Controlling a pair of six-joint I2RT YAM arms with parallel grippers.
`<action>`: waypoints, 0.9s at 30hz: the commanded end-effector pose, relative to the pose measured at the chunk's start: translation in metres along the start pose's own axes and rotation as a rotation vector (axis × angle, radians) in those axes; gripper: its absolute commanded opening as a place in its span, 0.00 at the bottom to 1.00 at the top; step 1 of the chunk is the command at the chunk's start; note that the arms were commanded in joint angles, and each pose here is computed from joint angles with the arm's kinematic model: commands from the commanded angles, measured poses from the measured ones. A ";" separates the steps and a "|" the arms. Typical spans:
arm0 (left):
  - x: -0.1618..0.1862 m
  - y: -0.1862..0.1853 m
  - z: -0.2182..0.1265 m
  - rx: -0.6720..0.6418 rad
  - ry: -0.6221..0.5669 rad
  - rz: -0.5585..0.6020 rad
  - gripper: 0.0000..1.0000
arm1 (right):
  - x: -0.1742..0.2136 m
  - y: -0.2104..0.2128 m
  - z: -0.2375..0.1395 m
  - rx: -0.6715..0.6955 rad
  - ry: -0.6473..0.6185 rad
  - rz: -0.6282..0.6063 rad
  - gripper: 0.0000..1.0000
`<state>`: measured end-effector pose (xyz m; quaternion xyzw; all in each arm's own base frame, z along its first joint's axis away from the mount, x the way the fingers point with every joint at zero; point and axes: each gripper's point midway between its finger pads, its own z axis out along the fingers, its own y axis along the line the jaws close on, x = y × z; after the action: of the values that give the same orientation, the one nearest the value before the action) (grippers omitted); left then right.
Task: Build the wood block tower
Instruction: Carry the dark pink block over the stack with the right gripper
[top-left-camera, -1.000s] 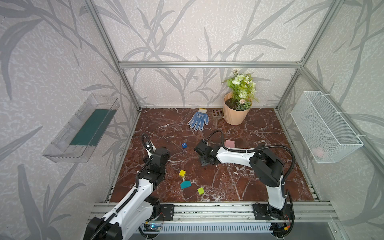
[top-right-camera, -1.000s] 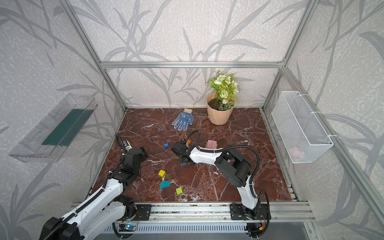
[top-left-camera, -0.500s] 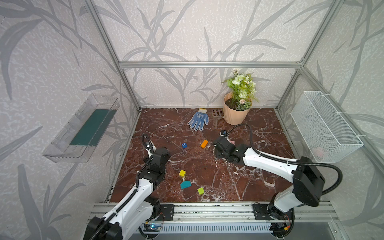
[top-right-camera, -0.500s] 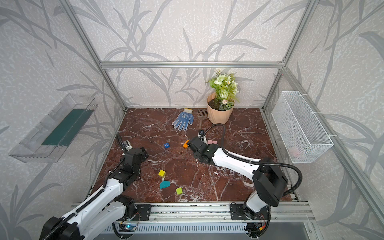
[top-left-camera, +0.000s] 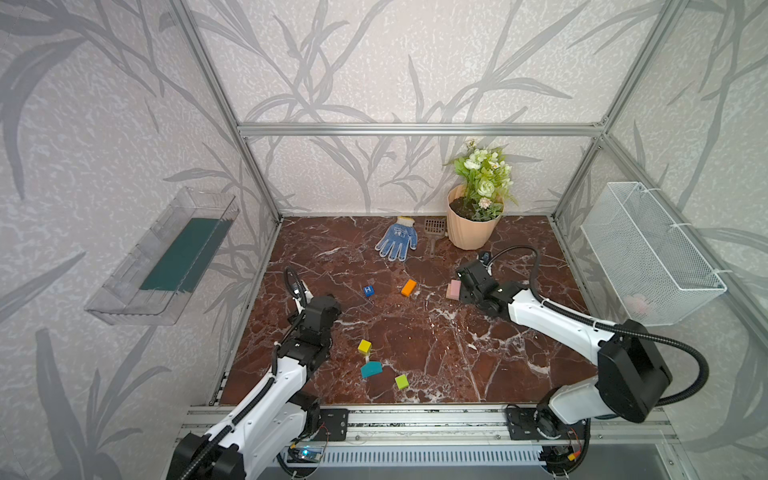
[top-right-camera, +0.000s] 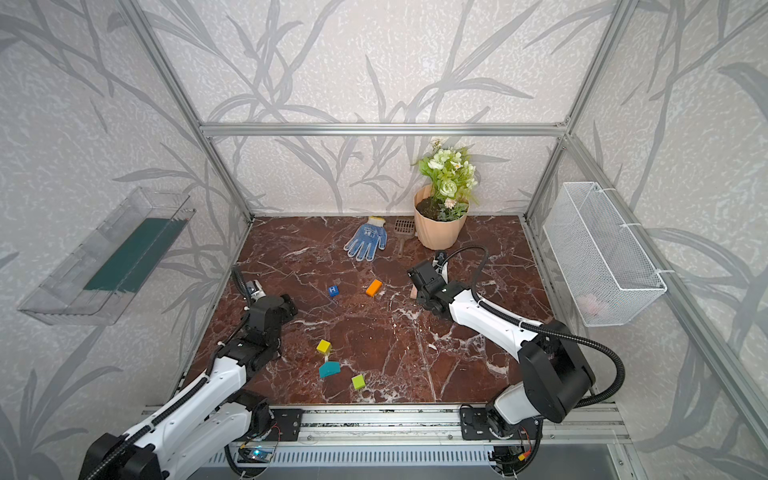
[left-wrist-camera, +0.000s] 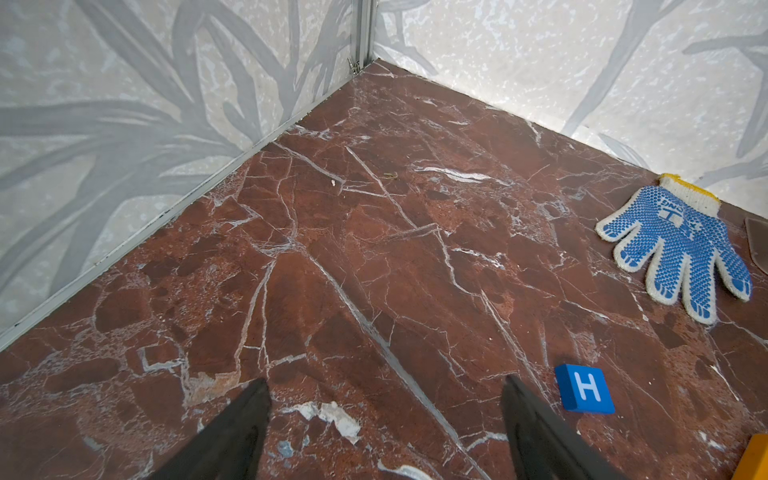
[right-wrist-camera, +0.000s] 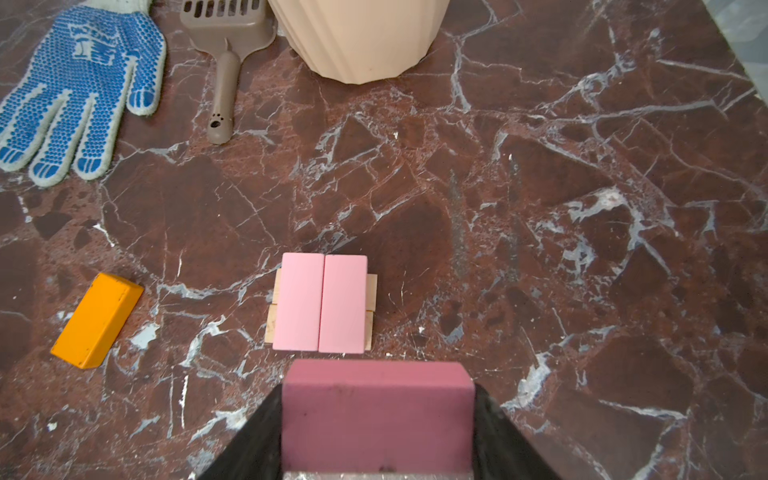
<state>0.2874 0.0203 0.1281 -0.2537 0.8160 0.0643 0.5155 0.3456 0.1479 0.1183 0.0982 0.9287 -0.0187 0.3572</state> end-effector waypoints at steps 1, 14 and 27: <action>-0.006 -0.001 -0.001 0.004 -0.019 -0.016 0.86 | -0.008 0.002 0.009 0.017 0.018 -0.003 0.41; -0.005 -0.002 -0.001 0.008 -0.015 -0.012 0.86 | -0.007 0.025 0.051 -0.014 0.159 -0.012 0.41; -0.005 -0.001 -0.001 0.005 -0.016 -0.012 0.86 | -0.002 0.030 0.067 -0.014 0.214 -0.047 0.40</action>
<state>0.2883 0.0195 0.1290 -0.2529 0.8153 0.0617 0.5172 0.3945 0.1685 0.0712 0.0785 0.9617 -0.0074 0.2625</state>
